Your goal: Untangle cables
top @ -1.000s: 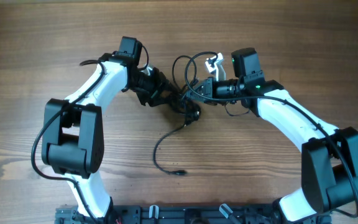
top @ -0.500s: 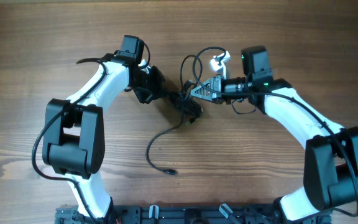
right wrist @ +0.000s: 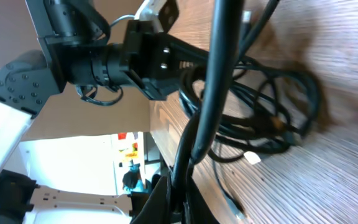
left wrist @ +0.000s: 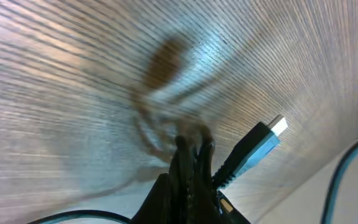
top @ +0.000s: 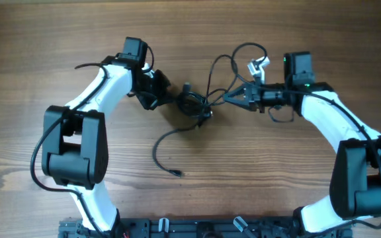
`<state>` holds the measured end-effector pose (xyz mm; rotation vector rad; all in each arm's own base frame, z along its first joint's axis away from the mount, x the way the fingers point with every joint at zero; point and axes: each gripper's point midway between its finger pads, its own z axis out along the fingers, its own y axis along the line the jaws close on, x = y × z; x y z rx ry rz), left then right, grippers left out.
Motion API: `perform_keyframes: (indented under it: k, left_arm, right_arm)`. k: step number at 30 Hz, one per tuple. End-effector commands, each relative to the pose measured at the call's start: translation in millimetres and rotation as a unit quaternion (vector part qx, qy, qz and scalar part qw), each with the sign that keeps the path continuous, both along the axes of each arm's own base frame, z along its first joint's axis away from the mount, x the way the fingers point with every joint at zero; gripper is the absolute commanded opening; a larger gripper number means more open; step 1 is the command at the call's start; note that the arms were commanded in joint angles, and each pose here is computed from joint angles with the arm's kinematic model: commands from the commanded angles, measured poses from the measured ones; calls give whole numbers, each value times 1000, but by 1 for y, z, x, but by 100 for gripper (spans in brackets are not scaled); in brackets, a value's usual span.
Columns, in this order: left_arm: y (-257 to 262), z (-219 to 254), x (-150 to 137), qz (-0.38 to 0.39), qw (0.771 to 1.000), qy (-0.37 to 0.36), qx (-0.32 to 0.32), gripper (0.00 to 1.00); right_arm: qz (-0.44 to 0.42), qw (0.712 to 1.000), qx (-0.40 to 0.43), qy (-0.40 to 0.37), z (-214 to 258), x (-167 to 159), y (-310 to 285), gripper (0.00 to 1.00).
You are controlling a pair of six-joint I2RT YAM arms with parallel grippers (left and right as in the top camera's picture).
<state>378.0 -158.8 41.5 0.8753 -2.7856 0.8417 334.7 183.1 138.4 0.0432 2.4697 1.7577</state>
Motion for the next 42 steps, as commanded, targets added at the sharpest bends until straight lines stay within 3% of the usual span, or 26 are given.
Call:
perform_keyframes:
  k: [1,6,15,18,23,28,31,33,36,38,42]
  left_arm:
    - [90,-27,13,77,989,3,128,4]
    - [120,-27,13,113,985,17,129,4]
    - [168,-29,7,170,975,40,137,4]
    - [165,-28,7,168,976,40,133,4]
    - [137,-27,11,136,983,29,121,4]
    - [117,-26,13,84,989,5,118,4]
    - [99,-17,17,9,997,-40,65,4]
    - [84,-5,19,-36,996,-74,15,17]
    - [65,14,21,-87,987,-124,-50,57]
    - [57,23,21,-111,980,-148,-77,66]
    - [57,24,21,-116,979,-152,-77,68]
  right_arm:
    - [-6,998,49,-50,27,5,-29,4]
    - [-65,997,-38,-7,-6,10,-60,4]
    - [-88,973,-207,59,-61,-10,-98,4]
    - [-80,973,-202,75,-61,-17,-93,4]
    - [-29,985,-157,71,-49,-29,-55,37]
    - [70,986,-148,32,-43,-53,12,42]
    - [130,985,-114,-20,-28,-66,55,41]
    - [146,983,-106,-44,-15,-67,72,42]
    - [175,975,-91,-99,15,-70,98,43]
    - [198,967,-81,-135,29,-75,116,45]
    - [211,948,-110,-211,27,-77,144,51]
